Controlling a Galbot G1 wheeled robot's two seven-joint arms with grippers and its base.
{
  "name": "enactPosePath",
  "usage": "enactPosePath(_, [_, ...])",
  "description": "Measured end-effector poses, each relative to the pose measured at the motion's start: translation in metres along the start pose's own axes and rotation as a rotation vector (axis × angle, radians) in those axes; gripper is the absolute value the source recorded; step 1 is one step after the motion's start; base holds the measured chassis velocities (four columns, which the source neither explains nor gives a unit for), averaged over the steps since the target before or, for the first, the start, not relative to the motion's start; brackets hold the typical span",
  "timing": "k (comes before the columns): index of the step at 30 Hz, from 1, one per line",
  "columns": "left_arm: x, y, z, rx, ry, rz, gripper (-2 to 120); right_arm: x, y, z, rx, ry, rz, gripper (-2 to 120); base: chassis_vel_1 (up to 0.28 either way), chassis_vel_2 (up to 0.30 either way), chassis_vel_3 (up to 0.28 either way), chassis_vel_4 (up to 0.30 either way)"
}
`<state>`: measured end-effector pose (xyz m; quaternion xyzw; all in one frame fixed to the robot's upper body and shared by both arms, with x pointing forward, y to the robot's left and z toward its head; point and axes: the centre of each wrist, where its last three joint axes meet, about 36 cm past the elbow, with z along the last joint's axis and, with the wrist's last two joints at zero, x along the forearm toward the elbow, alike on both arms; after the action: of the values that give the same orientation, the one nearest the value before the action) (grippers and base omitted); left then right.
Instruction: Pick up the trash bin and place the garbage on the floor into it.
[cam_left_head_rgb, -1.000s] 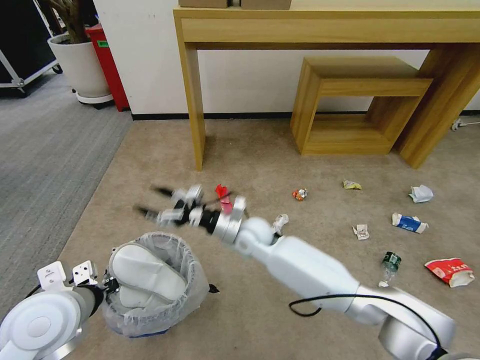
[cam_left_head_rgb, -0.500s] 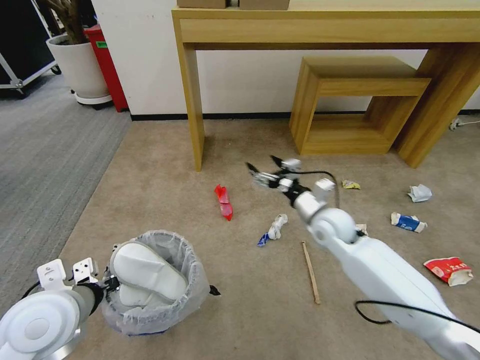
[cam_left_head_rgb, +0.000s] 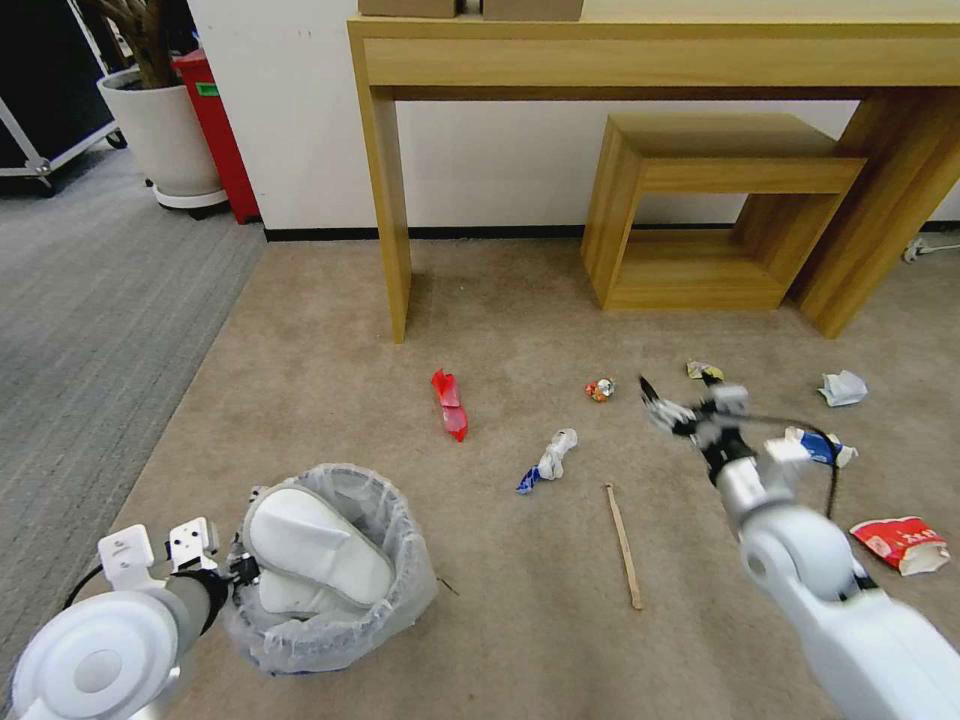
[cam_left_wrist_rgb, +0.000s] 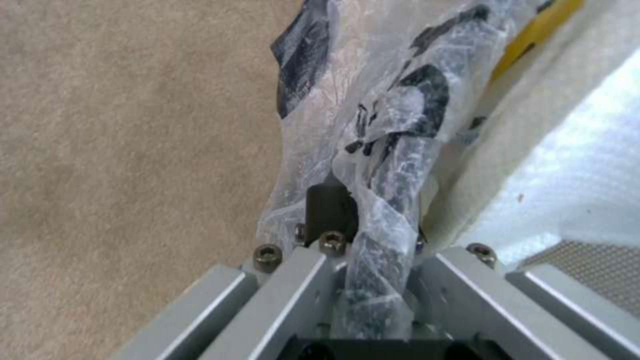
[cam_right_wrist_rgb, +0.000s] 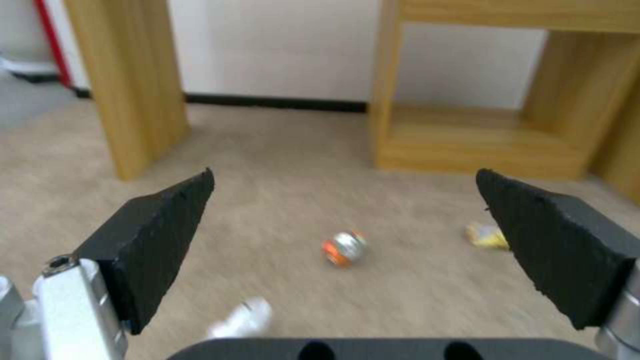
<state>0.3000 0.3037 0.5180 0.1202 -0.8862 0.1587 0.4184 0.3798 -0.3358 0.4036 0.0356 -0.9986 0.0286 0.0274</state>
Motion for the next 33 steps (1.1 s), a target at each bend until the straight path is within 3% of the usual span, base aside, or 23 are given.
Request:
enactPosePath(7, [-0.004,-0.003,0.002,-0.01,0.001,0.011,0,0.026,-0.008,0.037,0.023,0.057,0.071,100,0.0,0.0,0.0,0.0])
enactPosePath(12, [-0.008,-0.004,0.008,-0.012,0.01,0.007,0,0.022,-0.017,0.065,0.007,0.125,0.093,100,0.0,0.0,0.0,0.0])
enactPosePath(14, [-0.01,-0.004,0.011,-0.014,0.015,0.002,0,0.015,-0.023,0.084,0.003,0.202,0.103,100,0.0,0.0,0.0,0.0])
enactPosePath(15, [-0.01,-0.004,0.011,-0.014,0.015,0.002,0,0.015,-0.023,0.084,0.003,0.202,0.103,100,0.0,0.0,0.0,0.0])
enactPosePath(19, [-0.011,-0.001,0.013,-0.022,0.018,-0.009,0,0.001,-0.031,0.101,-0.022,0.406,0.107,100,0.0,0.0,0.0,0.0])
enactPosePath(21, [-0.011,-0.001,0.013,-0.024,0.018,-0.011,0,-0.001,-0.032,0.101,-0.027,0.429,0.105,100,0.0,0.0,0.0,0.0])
enactPosePath(26, [-0.013,0.001,0.017,-0.03,0.025,-0.027,0,-0.026,-0.03,0.118,-0.071,0.612,0.078,100,0.0,0.0,0.0,0.0])
enactPosePath(33, [-0.017,0.001,0.023,-0.025,0.036,-0.036,0,-0.047,-0.017,0.135,-0.095,0.65,0.054,100,0.0,0.0,0.0,0.0])
